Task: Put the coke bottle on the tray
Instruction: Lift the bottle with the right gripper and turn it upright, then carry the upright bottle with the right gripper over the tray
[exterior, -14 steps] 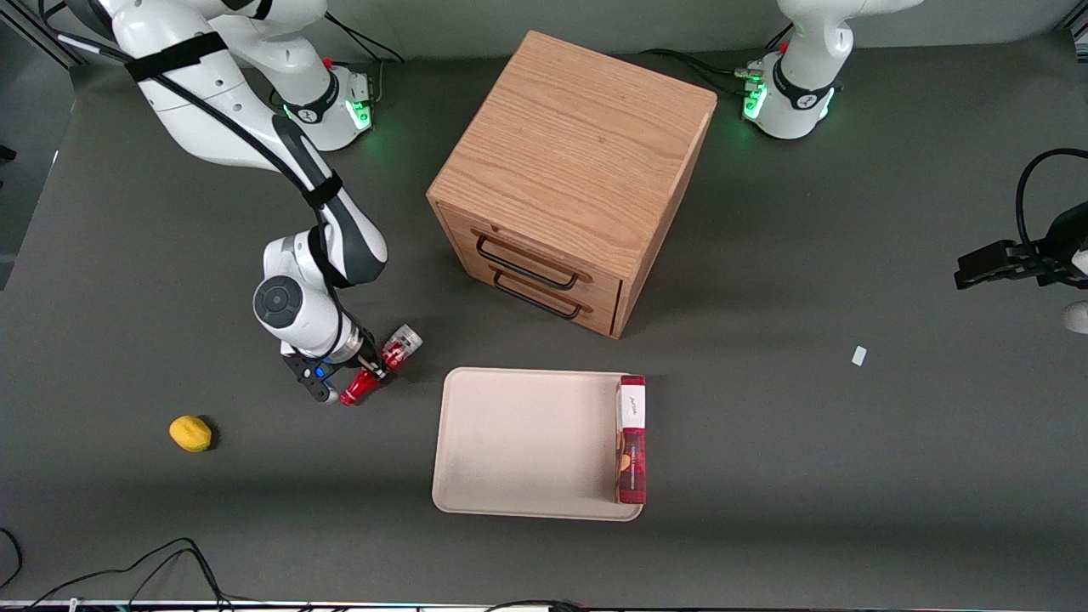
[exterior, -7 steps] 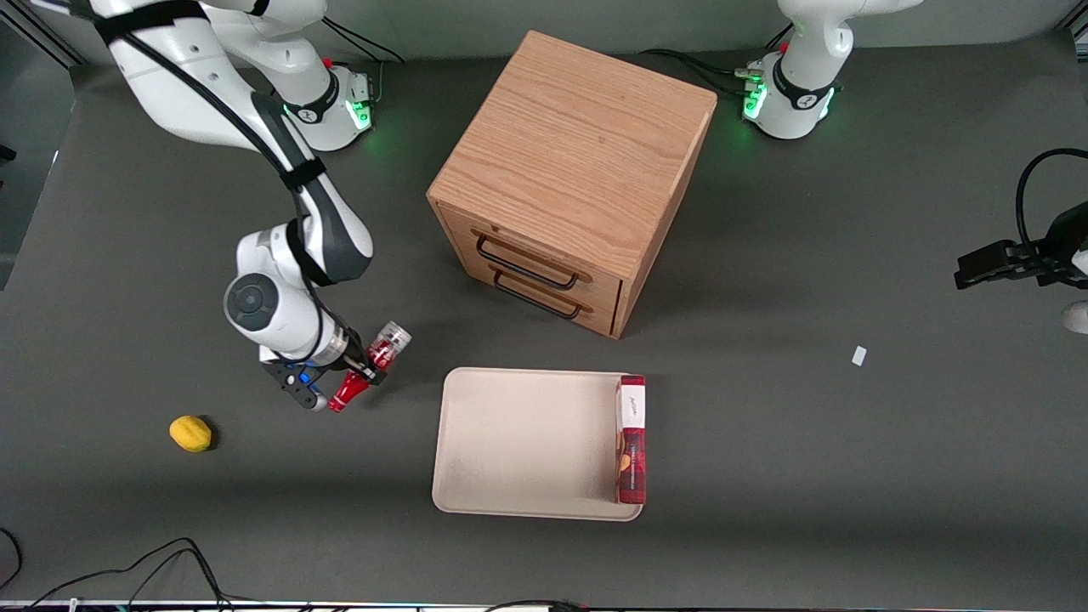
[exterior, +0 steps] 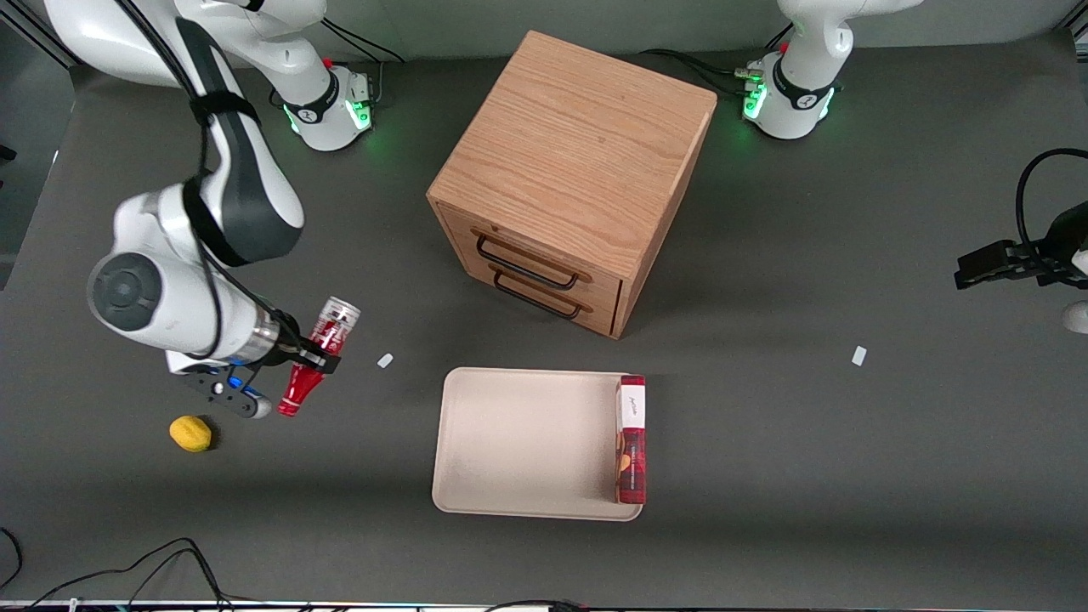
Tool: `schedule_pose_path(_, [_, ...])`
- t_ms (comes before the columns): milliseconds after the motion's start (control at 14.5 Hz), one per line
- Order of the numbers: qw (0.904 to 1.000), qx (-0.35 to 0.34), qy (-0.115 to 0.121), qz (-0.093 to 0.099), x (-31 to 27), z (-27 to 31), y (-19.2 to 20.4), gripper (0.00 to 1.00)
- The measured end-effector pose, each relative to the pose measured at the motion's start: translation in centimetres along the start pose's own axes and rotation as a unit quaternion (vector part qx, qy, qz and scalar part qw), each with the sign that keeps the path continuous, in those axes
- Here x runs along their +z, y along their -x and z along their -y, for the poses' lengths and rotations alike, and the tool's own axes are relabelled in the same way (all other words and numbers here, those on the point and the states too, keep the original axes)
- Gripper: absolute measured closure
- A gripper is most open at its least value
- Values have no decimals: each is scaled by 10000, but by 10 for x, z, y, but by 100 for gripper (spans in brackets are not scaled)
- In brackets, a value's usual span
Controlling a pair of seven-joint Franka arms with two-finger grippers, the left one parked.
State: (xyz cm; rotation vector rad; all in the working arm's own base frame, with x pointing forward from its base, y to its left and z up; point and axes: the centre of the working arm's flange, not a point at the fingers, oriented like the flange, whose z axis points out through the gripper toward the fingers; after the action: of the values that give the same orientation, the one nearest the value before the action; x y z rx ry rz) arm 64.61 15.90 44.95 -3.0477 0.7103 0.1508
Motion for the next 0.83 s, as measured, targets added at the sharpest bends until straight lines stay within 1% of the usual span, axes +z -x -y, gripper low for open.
schedule_pose_path(207, [9982, -483, 108, -337, -44, 18, 9, 44])
schedule_pose_path(345, [9945, -893, 146, -528, -50, 44, 18, 44])
schedule_pose_path(414, [9922, -1096, 124, -575, -48, 59, 20, 44])
schedule_pose_path(552, [9875, -1442, -15, -635, -35, 92, 16, 44])
schedule_pose_path(621, [9854, -1545, -137, -703, -24, 106, 11, 44])
schedule_pose_path(759, [9795, -1740, -439, -912, 6, 133, -2, 44])
schedule_pose_path(828, [9755, -1884, -552, -994, 25, 144, -7, 44])
